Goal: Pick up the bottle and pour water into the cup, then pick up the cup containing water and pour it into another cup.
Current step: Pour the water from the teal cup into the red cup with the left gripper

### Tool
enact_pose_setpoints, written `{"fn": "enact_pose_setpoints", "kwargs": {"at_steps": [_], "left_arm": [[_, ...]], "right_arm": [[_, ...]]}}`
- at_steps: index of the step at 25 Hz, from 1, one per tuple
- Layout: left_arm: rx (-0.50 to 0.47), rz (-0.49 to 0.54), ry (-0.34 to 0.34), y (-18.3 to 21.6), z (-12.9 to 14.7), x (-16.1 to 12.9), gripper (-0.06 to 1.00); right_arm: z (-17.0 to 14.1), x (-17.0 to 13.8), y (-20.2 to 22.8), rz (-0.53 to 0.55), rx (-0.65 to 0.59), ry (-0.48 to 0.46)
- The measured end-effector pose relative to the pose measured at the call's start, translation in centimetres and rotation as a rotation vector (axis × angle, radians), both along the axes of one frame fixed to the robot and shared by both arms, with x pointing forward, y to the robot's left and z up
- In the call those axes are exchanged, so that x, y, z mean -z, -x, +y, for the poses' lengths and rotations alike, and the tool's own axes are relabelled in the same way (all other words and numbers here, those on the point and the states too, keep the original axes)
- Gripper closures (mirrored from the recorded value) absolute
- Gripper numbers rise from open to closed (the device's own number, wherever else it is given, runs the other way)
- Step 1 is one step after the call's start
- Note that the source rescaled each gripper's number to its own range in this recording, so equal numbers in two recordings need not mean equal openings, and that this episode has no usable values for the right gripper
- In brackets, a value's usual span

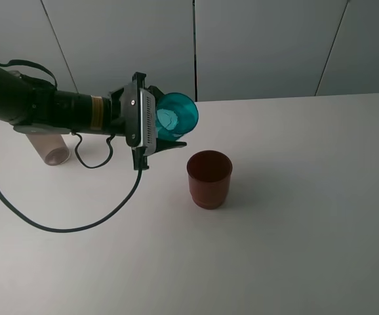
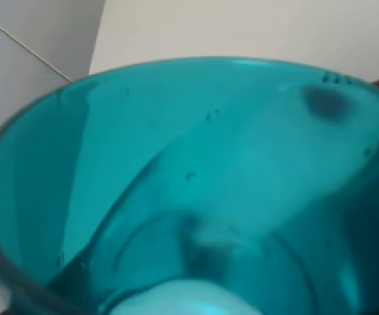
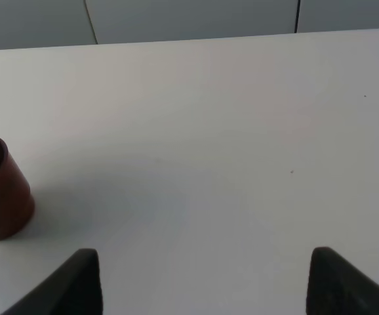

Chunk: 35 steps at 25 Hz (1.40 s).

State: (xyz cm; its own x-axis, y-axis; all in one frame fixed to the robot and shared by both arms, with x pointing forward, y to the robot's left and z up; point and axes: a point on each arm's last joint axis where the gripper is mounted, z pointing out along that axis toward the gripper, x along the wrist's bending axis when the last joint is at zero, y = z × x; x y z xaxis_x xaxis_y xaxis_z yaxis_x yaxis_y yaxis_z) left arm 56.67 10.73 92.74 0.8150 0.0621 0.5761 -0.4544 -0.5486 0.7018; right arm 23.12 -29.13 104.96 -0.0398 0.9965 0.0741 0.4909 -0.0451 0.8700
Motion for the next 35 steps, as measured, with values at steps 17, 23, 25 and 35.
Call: {"fn": "enact_pose_setpoints", "kwargs": {"at_steps": [17,23,25,35], "left_arm": [[0.004,-0.003,-0.072,0.6,-1.1,0.5,0.86],[-0.003,-0.016,-0.099,0.5,-1.1,0.4,0.86],[-0.015,-0.027,-0.119,0.5,-1.0,0.1,0.86],[-0.019,-0.055,-0.145,0.5,-1.0,-0.5,0.86]], "right_arm": [[0.0,0.0,0.0,0.0,-0.003,0.006],[0.0,0.0,0.0,0.0,0.0,0.0],[0.0,0.0,0.0,0.0,0.0,0.0],[0.0,0.0,0.0,0.0,0.0,0.0]]}}
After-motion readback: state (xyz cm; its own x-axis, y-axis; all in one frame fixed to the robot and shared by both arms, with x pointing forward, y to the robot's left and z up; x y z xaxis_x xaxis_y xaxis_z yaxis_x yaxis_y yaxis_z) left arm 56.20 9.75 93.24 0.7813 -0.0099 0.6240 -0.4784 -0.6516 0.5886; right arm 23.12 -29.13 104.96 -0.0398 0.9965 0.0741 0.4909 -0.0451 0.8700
